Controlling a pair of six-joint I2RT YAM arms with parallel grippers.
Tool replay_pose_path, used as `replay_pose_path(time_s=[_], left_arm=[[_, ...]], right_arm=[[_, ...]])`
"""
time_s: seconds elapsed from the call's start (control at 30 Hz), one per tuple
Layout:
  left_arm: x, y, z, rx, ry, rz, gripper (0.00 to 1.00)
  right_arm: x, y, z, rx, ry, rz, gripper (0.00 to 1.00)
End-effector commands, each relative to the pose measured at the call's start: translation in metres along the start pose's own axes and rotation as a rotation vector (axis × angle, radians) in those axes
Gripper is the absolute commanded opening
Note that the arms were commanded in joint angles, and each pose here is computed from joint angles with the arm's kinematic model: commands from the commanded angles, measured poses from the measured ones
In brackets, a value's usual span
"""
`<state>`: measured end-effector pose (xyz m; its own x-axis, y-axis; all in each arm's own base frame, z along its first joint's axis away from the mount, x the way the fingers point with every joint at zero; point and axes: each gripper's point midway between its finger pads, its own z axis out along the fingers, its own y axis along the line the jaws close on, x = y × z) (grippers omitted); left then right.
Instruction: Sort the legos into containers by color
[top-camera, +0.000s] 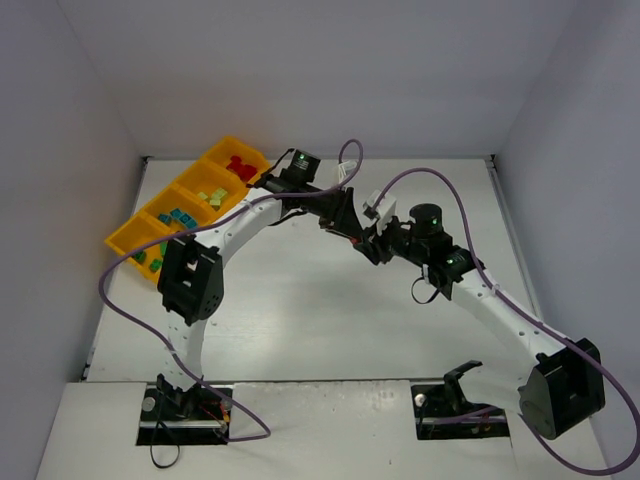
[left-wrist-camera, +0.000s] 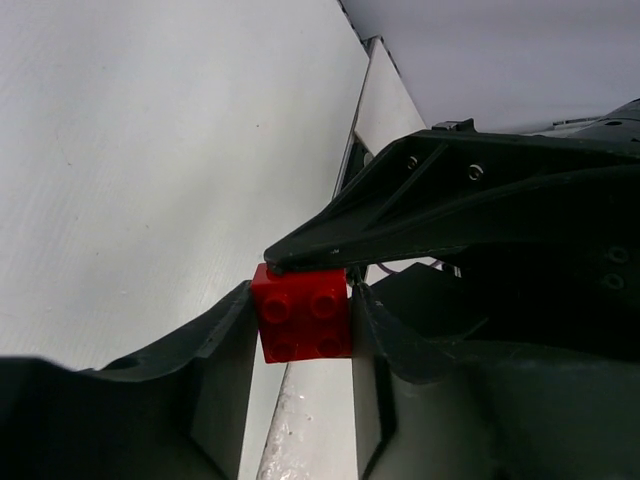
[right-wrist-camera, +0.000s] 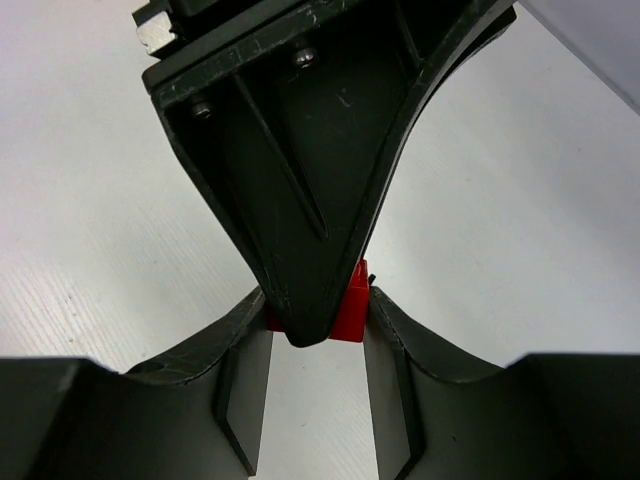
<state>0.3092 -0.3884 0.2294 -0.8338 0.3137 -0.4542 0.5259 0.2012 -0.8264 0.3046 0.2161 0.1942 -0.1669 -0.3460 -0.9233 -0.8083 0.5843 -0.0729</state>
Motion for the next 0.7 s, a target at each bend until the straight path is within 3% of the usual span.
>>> replay_pose_path(time_s=[0.0, 0.1, 0.17, 0.2, 0.23, 0.33, 0.5, 0.67], left_arm=[[-0.018, -0.040, -0.009, 0.082, -0.035, 0.134, 0.25], [-0.016, -0.041, -0.009, 0.091, -0.029, 0.130, 0.12], [-0.015, -0.040, -0.008, 0.092, -0.024, 0.125, 0.08], [-0.015, -0.038, -0.008, 0.089, -0.024, 0.121, 0.08], [-0.015, -0.037, -0.008, 0.088, -0.025, 0.120, 0.08], [-0.018, -0.032, -0.013, 0.078, -0.036, 0.113, 0.07], [-0.033, -0.006, -0.039, 0.009, -0.099, 0.091, 0.07], [-0.065, 0.059, -0.113, -0.225, -0.258, 0.005, 0.08]], right_arm=[[-0.037, -0.003, -0.001, -0.001, -0.099, -0.053, 0.10], [-0.035, -0.005, -0.001, 0.009, -0.092, -0.047, 0.14], [-0.034, -0.009, 0.000, 0.031, -0.085, -0.035, 0.27], [-0.033, -0.010, 0.000, 0.041, -0.081, -0.026, 0.35], [-0.033, -0.012, 0.000, 0.053, -0.078, -0.021, 0.54], [-0.032, -0.014, 0.002, 0.062, -0.072, -0.013, 0.77], [-0.029, -0.021, -0.001, 0.101, -0.060, -0.006, 0.86], [-0.024, -0.027, -0.005, 0.144, -0.040, 0.004, 0.87]])
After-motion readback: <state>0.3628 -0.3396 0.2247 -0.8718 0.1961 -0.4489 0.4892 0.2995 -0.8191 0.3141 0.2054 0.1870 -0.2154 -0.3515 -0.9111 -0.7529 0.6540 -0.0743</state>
